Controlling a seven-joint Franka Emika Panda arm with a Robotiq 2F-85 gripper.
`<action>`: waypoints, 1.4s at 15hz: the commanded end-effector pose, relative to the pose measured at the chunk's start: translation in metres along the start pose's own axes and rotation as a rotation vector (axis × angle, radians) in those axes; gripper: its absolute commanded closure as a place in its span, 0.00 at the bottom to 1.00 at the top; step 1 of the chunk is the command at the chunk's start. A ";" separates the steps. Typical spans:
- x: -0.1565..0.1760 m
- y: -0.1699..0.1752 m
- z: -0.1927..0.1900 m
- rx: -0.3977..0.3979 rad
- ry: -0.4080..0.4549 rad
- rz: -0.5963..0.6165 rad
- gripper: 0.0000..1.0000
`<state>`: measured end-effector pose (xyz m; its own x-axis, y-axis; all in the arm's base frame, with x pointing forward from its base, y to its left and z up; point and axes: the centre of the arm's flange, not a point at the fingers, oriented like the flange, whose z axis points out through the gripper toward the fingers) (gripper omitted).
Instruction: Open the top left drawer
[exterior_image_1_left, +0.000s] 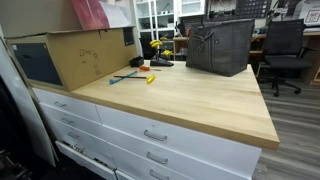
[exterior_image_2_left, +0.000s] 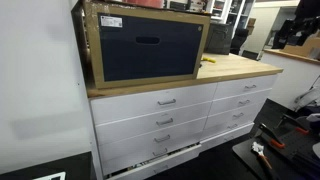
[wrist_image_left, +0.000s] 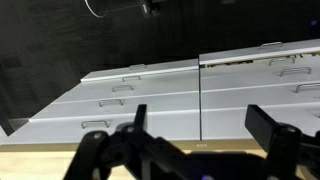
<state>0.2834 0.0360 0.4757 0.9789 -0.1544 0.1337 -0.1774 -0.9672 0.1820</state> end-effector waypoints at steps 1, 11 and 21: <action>0.000 0.000 0.000 0.000 0.000 0.000 0.00; 0.000 0.000 0.000 0.000 0.000 0.000 0.00; 0.061 0.002 0.024 0.053 -0.014 -0.015 0.00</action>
<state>0.3028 0.0271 0.4662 0.9784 -0.1568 0.1349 -0.1760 -0.9737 0.1450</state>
